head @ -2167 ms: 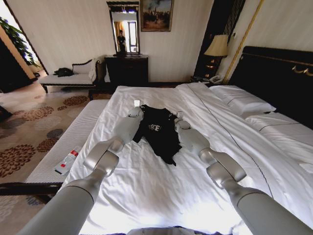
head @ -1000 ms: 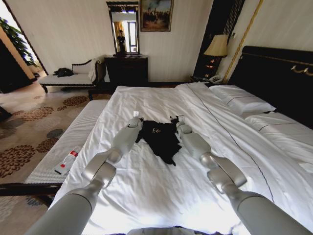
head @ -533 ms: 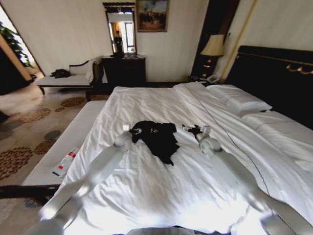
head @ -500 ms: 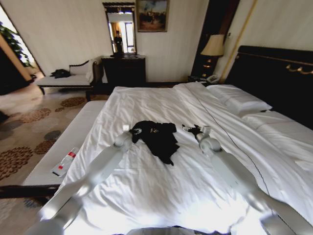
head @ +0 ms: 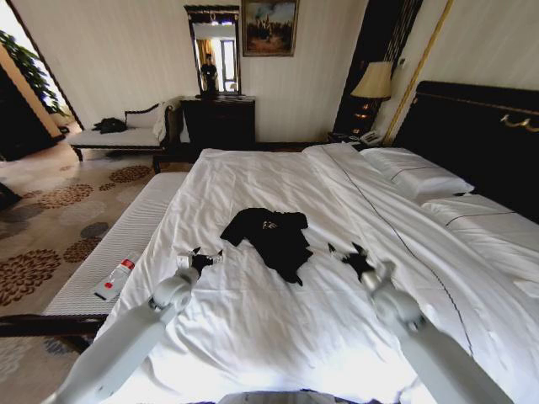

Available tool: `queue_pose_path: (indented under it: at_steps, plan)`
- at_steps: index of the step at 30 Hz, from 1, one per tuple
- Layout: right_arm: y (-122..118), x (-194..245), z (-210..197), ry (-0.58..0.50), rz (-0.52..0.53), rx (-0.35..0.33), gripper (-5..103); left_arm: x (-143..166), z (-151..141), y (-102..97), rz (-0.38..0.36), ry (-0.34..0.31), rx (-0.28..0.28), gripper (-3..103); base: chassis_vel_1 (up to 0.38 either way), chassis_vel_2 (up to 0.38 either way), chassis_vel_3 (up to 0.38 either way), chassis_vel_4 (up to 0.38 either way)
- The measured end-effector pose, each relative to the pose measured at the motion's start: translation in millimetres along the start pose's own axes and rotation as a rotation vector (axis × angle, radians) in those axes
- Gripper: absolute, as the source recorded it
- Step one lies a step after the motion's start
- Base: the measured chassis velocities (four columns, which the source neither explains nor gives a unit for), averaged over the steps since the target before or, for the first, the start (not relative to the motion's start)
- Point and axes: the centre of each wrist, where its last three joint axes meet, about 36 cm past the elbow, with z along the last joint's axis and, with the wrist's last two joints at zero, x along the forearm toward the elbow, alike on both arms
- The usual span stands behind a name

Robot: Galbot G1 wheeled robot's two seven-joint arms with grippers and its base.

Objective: Fold the clothes on the bed.

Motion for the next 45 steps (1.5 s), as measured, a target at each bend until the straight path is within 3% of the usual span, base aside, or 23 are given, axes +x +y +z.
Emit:
queue_pose_path:
  at_steps: [4, 13, 27, 30, 33, 35, 37, 39, 41, 45]
  plan:
    - [31, 28, 29, 0.032, -0.050, 0.027, 100, 24, 23, -2.5, 0.004, 0.025, -0.006, 100, 0.000, 0.000, 0.000, 0.000]
    - [79, 32, 62, 0.077, -0.151, 0.012, 100, 43, 41, -8.1, -0.002, 0.057, -0.001, 100, 0.000, 0.000, 0.000, 0.000]
    - [103, 0, 64, 0.102, -0.244, -0.023, 101, 40, 42, -6.8, -0.014, 0.088, -0.018, 100, 0.000, 0.000, 0.000, 0.000]
    - [107, -6, 65, 0.116, -0.253, -0.027, 93, 38, 40, -4.9, -0.018, 0.088, -0.019, 100, 0.000, 0.000, 0.000, 0.000]
    - [107, -24, 68, 0.132, -0.223, -0.037, 76, 36, 37, -2.6, -0.024, 0.090, -0.018, 100, 0.000, 0.000, 0.000, 0.000]
    - [106, -28, 67, 0.137, -0.212, -0.050, 76, 36, 37, -2.0, -0.025, 0.092, -0.019, 100, 0.000, 0.000, 0.000, 0.000]
    - [102, -35, 61, 0.135, -0.197, -0.066, 59, 36, 37, -0.6, -0.028, 0.094, -0.021, 100, 0.000, 0.000, 0.000, 0.000]
    - [100, -36, 59, 0.135, -0.194, -0.074, 59, 36, 38, -0.2, -0.029, 0.095, -0.021, 100, 0.000, 0.000, 0.000, 0.000]
    - [98, -37, 54, 0.148, -0.193, -0.115, 48, 35, 38, 0.4, -0.034, 0.097, -0.020, 100, 0.000, 0.000, 0.000, 0.000]
    - [97, -36, 53, 0.150, -0.194, -0.121, 37, 32, 38, -1.6, -0.036, 0.096, -0.013, 100, 0.000, 0.000, 0.000, 0.000]
